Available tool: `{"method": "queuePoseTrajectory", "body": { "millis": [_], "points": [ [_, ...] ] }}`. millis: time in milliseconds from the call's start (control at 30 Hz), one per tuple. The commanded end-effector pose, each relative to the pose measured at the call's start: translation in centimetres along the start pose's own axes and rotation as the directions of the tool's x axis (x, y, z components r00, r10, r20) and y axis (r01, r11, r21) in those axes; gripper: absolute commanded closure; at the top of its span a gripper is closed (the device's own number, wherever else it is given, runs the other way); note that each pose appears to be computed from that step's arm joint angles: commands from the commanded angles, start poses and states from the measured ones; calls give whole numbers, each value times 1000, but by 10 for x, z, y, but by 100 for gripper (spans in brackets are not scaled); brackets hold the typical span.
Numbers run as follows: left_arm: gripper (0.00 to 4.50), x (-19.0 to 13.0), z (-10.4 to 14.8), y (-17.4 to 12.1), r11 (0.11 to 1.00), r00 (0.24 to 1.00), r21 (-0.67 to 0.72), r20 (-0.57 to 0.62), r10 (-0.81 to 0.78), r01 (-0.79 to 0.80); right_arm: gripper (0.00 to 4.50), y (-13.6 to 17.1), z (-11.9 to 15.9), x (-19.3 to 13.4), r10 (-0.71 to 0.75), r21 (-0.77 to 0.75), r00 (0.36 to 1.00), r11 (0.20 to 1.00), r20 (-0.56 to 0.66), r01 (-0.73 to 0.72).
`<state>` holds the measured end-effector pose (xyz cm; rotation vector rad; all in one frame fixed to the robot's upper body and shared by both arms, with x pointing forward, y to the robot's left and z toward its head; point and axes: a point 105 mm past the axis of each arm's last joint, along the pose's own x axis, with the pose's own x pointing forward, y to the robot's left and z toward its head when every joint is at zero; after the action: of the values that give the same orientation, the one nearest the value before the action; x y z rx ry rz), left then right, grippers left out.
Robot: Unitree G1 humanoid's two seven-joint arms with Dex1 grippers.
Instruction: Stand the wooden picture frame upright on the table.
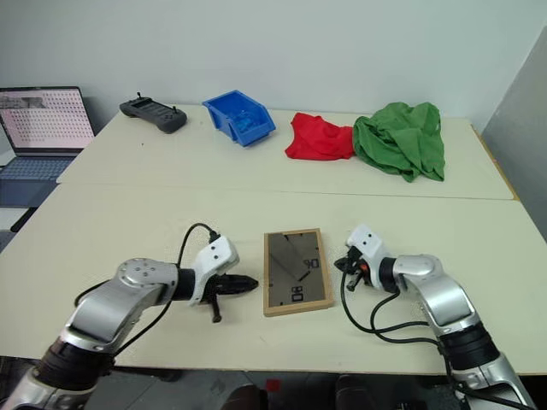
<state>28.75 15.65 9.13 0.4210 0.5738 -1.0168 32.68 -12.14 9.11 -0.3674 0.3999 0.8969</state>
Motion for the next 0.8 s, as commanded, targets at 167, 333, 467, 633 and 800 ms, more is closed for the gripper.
{"method": "queuePoseTrajectory", "body": {
  "millis": [167, 333, 467, 633, 800],
  "points": [
    [310, -37, 6, -35, 778, 928, -510, 264, -263, 366, 450, 2, 18, -3, 6, -40, 997, 999, 71, -4],
    [199, -38, -5, -29, 508, 901, -744, 373, -223, 434, 450, 7, 12, 2, 16, -54, 998, 998, 56, -13],
    [114, -29, -16, -27, 399, 900, -806, 390, -196, 437, 450, 13, 11, 4, 47, -66, 998, 997, 50, -43],
    [6, -8, -22, -31, 331, 905, -843, 382, -187, 425, 450, 19, 12, 10, 62, -59, 996, 997, 57, -58],
    [1, 13, -25, -38, 311, 916, -865, 345, -203, 394, 450, 23, 14, 19, 68, -59, 996, 996, 64, -64]
  ]
}}
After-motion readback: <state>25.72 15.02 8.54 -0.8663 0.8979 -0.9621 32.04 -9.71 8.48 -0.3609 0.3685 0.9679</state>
